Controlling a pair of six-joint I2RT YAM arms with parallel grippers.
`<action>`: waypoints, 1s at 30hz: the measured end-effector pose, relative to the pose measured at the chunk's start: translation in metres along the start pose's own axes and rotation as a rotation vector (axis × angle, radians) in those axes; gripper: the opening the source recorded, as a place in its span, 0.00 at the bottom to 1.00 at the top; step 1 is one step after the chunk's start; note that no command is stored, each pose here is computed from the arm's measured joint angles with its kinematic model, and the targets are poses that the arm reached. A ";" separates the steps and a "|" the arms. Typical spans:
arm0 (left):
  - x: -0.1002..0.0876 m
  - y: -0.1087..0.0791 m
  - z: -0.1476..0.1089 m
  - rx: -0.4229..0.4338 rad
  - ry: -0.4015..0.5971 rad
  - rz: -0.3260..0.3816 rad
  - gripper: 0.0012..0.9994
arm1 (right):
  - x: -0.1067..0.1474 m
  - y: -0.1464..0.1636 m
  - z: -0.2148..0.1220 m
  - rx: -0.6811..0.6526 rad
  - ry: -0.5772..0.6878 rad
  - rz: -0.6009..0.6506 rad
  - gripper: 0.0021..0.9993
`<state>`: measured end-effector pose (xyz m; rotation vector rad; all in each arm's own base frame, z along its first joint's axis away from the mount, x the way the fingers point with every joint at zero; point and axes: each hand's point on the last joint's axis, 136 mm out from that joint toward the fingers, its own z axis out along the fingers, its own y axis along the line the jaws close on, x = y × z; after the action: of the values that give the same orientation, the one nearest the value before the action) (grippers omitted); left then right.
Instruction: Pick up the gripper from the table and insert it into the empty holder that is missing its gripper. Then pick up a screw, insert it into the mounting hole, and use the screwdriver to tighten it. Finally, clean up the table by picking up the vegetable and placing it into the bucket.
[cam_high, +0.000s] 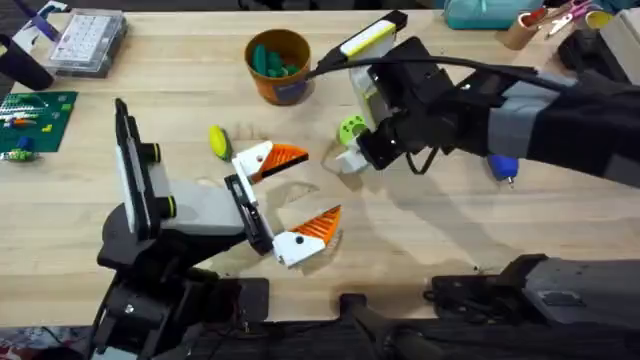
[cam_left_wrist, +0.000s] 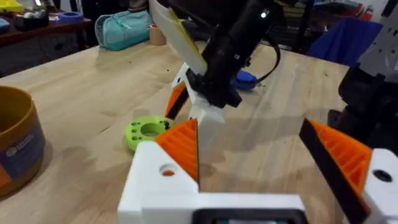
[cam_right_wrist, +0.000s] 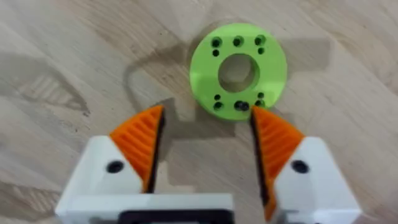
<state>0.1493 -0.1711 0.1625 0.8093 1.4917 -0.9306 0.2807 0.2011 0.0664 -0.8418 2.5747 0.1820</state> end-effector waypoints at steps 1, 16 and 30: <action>0.000 0.000 0.000 0.000 0.000 0.000 0.99 | 0.000 0.000 0.001 0.000 -0.001 -0.002 0.79; 0.000 0.000 0.000 0.000 0.000 0.000 0.99 | 0.000 -0.030 0.001 0.037 -0.004 0.071 0.76; 0.000 0.000 0.000 0.000 0.000 0.000 0.99 | 0.000 -0.030 0.000 0.034 -0.006 0.061 0.52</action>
<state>0.1494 -0.1711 0.1625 0.8091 1.4914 -0.9302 0.2985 0.1775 0.0664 -0.7504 2.5918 0.1578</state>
